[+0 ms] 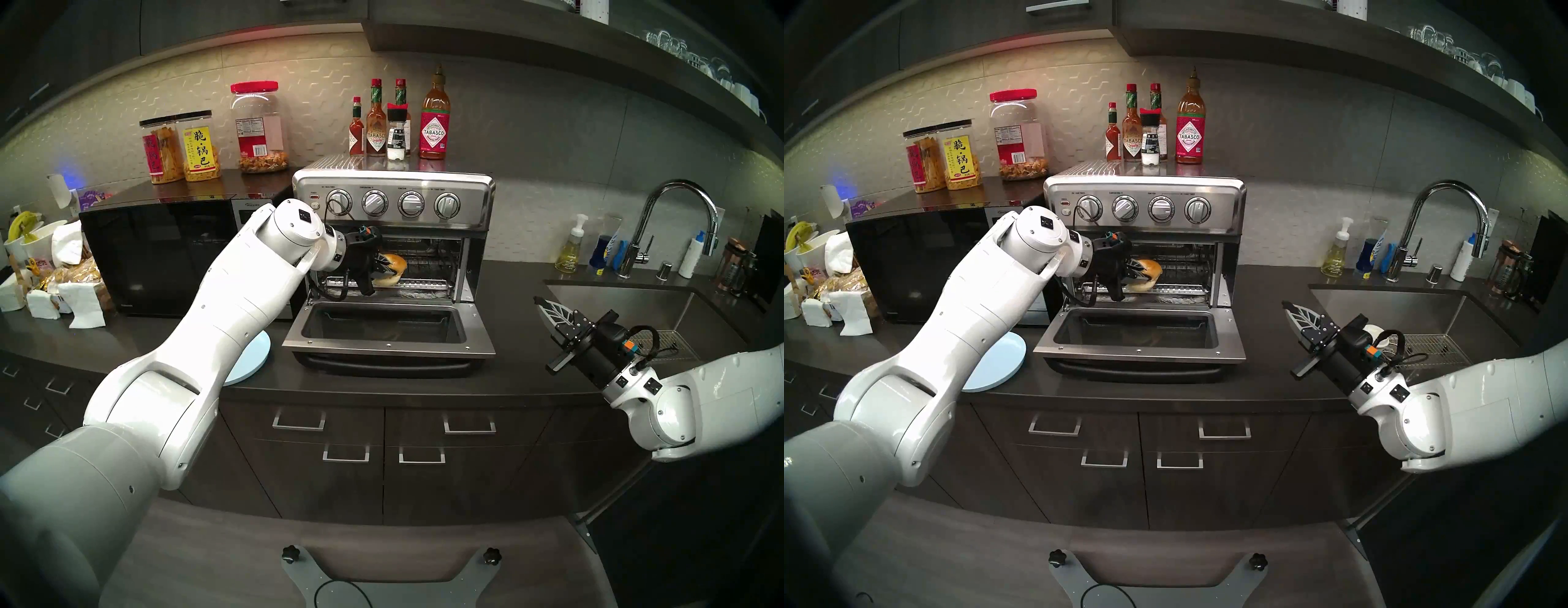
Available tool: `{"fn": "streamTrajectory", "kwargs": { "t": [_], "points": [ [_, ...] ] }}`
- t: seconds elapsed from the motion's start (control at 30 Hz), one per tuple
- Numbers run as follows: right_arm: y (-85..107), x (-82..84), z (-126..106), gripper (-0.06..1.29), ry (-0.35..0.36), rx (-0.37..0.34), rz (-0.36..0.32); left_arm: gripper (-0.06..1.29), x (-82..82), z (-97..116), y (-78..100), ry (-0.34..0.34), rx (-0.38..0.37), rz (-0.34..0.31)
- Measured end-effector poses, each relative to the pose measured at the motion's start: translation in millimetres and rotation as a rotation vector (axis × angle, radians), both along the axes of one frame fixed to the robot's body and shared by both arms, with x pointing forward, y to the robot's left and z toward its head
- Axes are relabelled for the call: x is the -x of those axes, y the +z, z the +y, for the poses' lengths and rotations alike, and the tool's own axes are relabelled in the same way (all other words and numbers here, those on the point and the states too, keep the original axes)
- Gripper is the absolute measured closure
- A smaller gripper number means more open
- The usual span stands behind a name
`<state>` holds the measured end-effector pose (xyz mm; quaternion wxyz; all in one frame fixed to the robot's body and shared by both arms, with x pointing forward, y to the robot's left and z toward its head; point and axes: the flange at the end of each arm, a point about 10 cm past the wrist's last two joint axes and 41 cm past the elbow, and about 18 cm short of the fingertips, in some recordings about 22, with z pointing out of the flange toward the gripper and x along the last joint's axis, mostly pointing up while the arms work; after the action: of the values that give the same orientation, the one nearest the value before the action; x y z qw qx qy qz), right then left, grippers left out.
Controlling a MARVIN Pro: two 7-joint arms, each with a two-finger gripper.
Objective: Open the oven and place the bagel inside on the rack
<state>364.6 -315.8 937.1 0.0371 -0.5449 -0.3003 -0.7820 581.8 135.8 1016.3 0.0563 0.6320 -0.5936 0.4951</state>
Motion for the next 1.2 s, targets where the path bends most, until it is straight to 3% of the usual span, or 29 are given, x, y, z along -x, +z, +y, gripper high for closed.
{"fn": "streamTrajectory", "kwargs": {
  "t": [0.4,1.2],
  "points": [
    [0.0,0.0,0,1.25,0.000,0.000,0.000,1.12,-0.8,-1,-0.7,0.016,0.008,-0.002],
    [0.0,0.0,0,1.25,0.000,0.000,0.000,1.12,-8.5,-3,-13.0,0.062,-0.047,-0.134]
  ]
}}
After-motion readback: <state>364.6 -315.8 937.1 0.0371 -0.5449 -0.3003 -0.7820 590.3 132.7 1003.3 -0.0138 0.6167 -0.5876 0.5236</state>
